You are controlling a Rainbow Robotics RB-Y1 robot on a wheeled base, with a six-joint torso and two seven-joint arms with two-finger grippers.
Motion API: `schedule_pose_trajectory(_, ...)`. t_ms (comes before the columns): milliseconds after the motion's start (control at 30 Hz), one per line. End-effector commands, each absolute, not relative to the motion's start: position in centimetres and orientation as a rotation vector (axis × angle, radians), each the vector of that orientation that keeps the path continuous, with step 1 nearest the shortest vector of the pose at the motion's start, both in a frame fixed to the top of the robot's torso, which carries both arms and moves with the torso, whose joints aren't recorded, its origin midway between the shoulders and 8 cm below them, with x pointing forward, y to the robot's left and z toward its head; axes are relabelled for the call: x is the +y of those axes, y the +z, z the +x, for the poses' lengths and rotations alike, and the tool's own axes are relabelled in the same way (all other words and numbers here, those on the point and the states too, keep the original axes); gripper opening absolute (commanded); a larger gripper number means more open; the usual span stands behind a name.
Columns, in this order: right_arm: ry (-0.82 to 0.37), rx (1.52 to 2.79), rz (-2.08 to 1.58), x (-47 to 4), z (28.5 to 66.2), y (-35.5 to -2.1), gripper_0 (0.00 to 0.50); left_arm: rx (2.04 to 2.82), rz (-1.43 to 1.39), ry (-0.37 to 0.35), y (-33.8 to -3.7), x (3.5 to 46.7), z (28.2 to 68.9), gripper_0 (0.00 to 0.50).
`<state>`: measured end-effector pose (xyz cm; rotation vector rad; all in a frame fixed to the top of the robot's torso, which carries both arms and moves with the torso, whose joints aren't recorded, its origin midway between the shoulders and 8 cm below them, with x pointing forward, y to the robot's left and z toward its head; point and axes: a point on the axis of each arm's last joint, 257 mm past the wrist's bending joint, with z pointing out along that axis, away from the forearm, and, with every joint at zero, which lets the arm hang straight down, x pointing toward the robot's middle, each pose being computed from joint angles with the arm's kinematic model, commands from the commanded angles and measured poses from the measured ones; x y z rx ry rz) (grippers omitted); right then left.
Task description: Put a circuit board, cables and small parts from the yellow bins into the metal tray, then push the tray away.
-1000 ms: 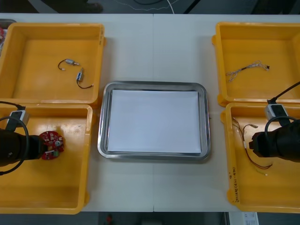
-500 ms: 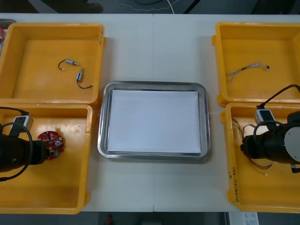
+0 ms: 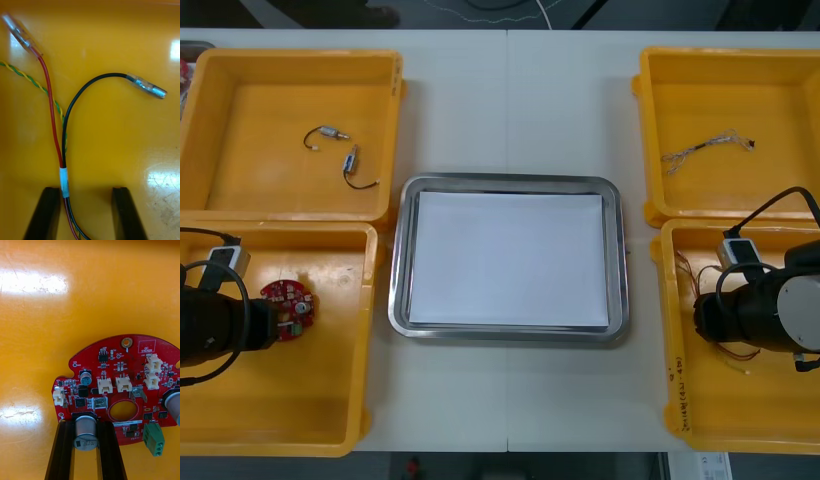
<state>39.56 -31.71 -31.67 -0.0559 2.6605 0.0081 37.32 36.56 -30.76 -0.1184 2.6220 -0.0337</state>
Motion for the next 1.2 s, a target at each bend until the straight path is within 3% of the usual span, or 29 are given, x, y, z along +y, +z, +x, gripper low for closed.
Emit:
schedule_pose_trajectory(33, 0.039, 2.683, -0.023, -30.7, 38.4, -32.9, 0.000, 2.618, -0.077, -0.008, -29.1, 36.4, 37.6, 0.000)
schedule_pose_trajectory(267, 0.030, 2.666, -0.023, -30.9, 38.6, -32.2, 0.000, 2.633, -0.059, 0.038, -26.0, 36.6, 36.9, 0.000)
schedule_pose_trajectory(500, -0.012, 2.652, -0.038, -31.8, 37.7, -28.4, 0.000, 2.644, -0.010, 0.069, -22.6, 35.6, 35.9, 0.001)
schedule_pose_trajectory(800, -0.108, 2.639, -0.047, -33.4, 35.3, -22.0, 0.000, 2.667, 0.088, 0.012, -18.6, 32.5, 36.1, 0.002)
schedule_pose_trajectory(967, -0.137, 2.525, -0.078, -33.7, 36.6, -17.8, 0.000, 2.683, 0.192, -0.060, -17.0, 29.7, 36.1, 0.000)
schedule_pose_trajectory(1200, -0.111, 2.461, -0.151, -34.0, 37.0, -14.5, 0.000, 2.660, 0.364, -0.077, -15.9, 25.5, 36.9, 0.000)
